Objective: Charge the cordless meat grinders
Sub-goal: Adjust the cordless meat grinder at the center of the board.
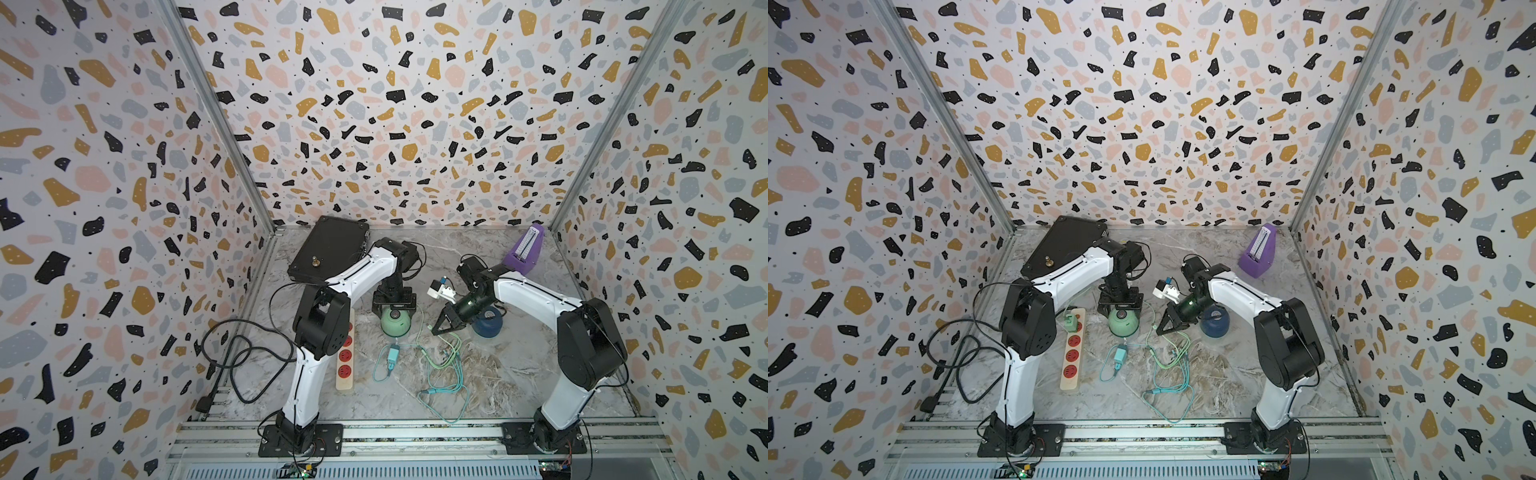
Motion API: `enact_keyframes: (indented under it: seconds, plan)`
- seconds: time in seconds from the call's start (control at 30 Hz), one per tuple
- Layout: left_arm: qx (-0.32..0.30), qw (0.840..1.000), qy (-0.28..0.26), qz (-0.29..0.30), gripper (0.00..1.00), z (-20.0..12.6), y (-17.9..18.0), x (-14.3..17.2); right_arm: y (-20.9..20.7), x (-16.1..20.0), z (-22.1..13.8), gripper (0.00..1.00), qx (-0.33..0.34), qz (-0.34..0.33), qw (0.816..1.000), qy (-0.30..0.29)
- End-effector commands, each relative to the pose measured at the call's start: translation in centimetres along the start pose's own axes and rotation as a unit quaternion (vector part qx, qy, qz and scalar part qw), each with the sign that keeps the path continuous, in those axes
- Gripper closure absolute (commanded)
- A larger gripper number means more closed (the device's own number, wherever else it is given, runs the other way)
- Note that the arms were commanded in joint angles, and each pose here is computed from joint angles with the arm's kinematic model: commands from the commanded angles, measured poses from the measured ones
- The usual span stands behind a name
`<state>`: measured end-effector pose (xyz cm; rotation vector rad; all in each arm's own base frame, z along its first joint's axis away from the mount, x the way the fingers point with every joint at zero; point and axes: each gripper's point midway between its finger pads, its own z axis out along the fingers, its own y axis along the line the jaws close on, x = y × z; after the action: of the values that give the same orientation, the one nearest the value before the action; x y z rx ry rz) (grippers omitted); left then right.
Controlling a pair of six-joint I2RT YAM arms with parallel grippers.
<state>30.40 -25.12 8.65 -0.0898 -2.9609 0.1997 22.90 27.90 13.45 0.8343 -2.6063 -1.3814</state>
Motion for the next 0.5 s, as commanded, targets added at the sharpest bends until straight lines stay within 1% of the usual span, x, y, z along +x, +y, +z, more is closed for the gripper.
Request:
enact_keyframes:
  seconds: [0.0,0.07,0.17,0.2,0.23,0.47]
  plan:
    - [0.074,0.996,-0.039,-0.024,0.29,-0.1,-3.0,-1.9,0.4,-0.1,0.5,1.00,-0.026,0.015,1.000,-0.001]
    - [0.087,0.995,-0.037,-0.027,0.28,-0.1,-3.5,-2.1,0.3,-0.1,0.6,1.00,-0.028,0.017,0.999,-0.001]
    - [0.093,0.995,-0.036,-0.020,0.20,-0.3,-3.7,-2.1,0.2,-0.1,0.7,1.00,-0.029,0.022,0.999,-0.001]
    - [0.094,0.995,-0.034,-0.016,0.16,-0.4,-3.7,-2.0,0.2,-0.1,0.7,1.00,-0.030,0.022,0.999,-0.002]
    - [0.094,0.995,-0.032,-0.013,0.02,-0.5,-3.6,-1.9,0.2,-0.1,0.7,1.00,-0.031,0.023,0.999,-0.002]
    - [0.082,0.996,-0.030,0.002,0.01,-1.9,-3.1,-1.7,0.1,0.2,0.9,1.00,-0.029,0.024,0.999,0.003]
